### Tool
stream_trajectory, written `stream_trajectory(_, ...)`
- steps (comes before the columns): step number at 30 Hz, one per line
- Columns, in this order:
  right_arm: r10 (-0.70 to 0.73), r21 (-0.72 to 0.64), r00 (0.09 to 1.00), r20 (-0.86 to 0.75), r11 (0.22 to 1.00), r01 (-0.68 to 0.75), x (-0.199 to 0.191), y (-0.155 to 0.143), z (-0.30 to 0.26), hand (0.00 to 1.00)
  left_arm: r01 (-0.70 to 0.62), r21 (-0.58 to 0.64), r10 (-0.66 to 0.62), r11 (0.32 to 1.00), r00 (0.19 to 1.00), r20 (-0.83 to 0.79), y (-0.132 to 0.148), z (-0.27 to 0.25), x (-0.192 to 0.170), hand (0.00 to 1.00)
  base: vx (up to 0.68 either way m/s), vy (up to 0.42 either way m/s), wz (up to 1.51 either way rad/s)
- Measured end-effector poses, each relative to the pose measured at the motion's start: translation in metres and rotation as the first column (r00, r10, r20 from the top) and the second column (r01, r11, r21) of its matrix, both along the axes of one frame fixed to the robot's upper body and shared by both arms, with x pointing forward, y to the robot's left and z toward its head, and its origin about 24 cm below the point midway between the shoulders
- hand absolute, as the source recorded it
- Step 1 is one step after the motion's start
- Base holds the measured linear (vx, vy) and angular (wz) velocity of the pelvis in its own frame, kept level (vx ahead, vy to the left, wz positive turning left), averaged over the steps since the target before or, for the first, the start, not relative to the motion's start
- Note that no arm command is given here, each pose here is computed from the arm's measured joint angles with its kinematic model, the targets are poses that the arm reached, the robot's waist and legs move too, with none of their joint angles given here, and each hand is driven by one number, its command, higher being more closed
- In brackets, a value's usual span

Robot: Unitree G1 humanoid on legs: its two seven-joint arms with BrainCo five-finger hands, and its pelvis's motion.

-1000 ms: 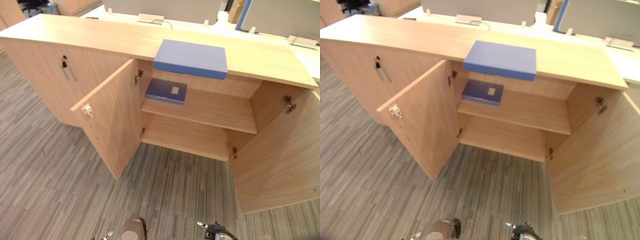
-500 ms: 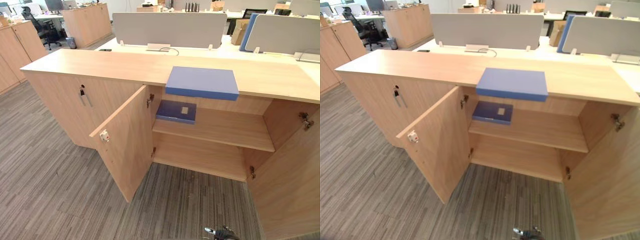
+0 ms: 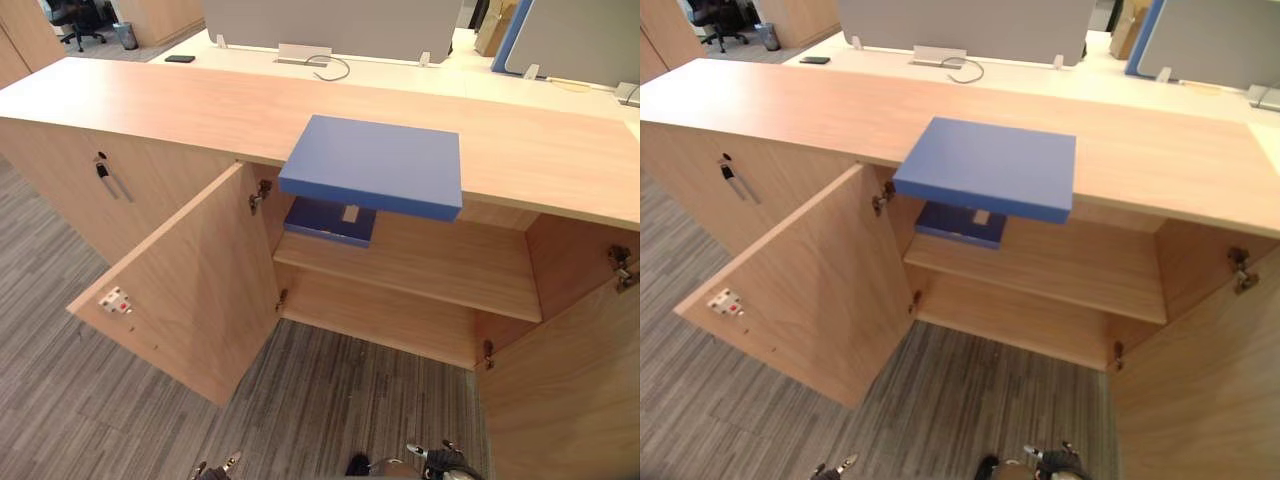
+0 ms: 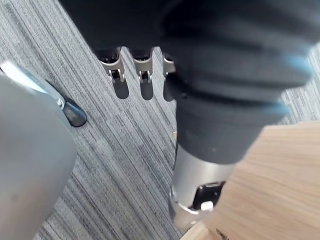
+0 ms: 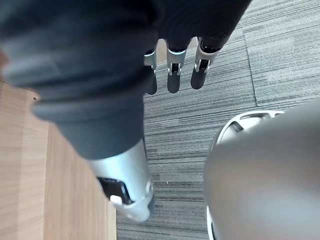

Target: Walk over to the cabinet, pick up the folder, carry it to the office cabinet, place the folder inside the office cabinet, then close the office cabinet door

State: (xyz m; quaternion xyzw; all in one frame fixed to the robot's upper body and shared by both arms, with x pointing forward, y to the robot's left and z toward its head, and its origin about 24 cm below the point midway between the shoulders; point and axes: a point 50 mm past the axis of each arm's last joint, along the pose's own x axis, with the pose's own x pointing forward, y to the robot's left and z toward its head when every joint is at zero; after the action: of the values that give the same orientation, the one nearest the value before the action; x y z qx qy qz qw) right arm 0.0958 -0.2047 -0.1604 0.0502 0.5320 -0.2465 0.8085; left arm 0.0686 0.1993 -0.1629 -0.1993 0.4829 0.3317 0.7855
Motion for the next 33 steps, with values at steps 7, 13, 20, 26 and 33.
stream_trajectory(7,-0.045,0.018,0.999,-0.002,0.999,0.046,-0.004,0.004,-0.001,0.00,0.027,0.011,-0.027,1.000,0.999,0.028,0.002,0.003,0.011,0.00,0.22,-0.034,-0.10)
stream_trajectory(13,-0.026,0.031,1.000,0.017,0.999,0.026,0.007,0.014,0.000,0.00,0.051,0.054,-0.055,0.997,0.995,0.078,0.011,0.010,0.024,0.00,0.26,0.122,-0.67)
stream_trajectory(20,0.027,0.031,1.000,-0.014,0.999,-0.027,0.005,0.015,-0.003,0.00,0.396,0.177,-0.418,0.901,0.901,0.118,0.001,0.023,0.060,0.00,0.19,0.276,-0.18)
stream_trajectory(26,0.133,0.023,0.991,0.006,0.991,-0.133,0.016,0.018,0.000,0.00,0.576,0.259,-0.631,0.775,0.732,0.258,-0.017,0.050,0.084,0.00,0.09,0.073,-0.09)
stream_trajectory(33,0.241,0.004,0.970,-0.017,0.970,-0.241,0.014,0.014,-0.001,0.00,0.612,0.156,-0.594,0.776,0.624,0.507,-0.051,0.076,0.093,0.00,-0.01,-0.006,-0.08)
